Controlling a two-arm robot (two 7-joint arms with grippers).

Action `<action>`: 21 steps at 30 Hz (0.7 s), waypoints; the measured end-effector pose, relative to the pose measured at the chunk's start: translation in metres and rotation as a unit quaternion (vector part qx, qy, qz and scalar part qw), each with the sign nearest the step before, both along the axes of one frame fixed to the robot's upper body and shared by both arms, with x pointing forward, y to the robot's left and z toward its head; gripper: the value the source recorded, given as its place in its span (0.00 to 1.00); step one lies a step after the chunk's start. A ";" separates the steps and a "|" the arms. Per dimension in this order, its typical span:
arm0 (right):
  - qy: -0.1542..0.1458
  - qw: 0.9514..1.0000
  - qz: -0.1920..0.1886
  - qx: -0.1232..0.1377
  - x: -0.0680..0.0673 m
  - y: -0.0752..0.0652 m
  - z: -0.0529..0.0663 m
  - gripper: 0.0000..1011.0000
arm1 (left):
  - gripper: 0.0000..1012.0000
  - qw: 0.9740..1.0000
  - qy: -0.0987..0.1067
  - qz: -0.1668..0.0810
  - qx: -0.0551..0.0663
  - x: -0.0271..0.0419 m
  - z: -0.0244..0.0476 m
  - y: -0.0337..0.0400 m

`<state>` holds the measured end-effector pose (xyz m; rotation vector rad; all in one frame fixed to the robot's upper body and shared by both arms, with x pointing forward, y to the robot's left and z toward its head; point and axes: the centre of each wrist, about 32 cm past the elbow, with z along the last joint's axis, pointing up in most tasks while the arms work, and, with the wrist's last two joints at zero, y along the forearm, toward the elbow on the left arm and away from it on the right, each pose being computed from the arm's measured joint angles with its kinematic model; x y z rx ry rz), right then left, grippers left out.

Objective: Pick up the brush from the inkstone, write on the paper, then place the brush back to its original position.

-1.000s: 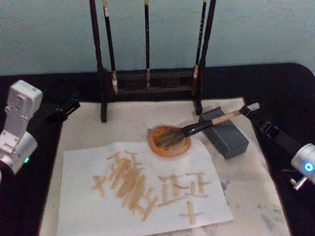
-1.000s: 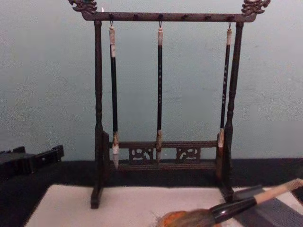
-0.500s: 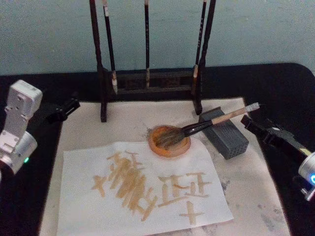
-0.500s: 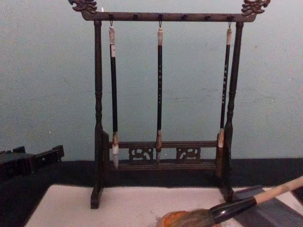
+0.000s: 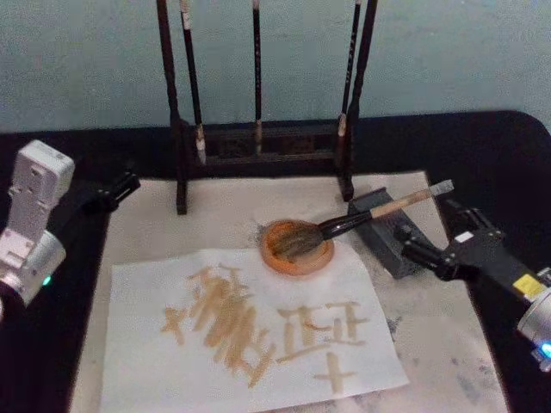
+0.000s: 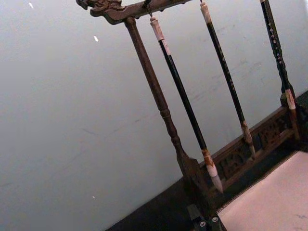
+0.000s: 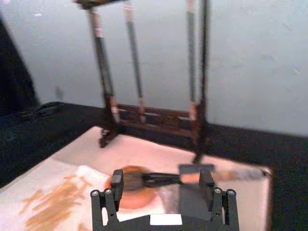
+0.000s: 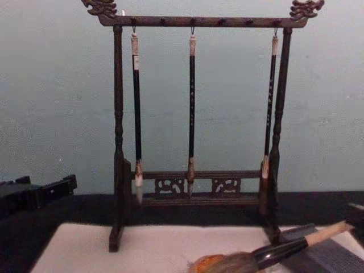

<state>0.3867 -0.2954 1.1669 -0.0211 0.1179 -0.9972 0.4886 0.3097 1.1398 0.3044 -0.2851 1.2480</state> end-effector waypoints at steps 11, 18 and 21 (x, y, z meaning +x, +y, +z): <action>-0.063 0.994 0.056 -0.068 -0.012 0.021 0.003 1.00 | 0.99 1.000 0.000 0.000 0.000 0.0000 0.0000 0.0000; -0.085 0.989 0.075 -0.099 -0.015 0.031 0.003 1.00 | 0.99 1.000 0.000 0.000 0.000 0.0000 0.0000 0.0000; -0.084 0.989 0.074 -0.098 -0.015 0.031 0.003 1.00 | 0.99 1.000 0.000 0.000 0.000 0.0000 0.0000 0.0000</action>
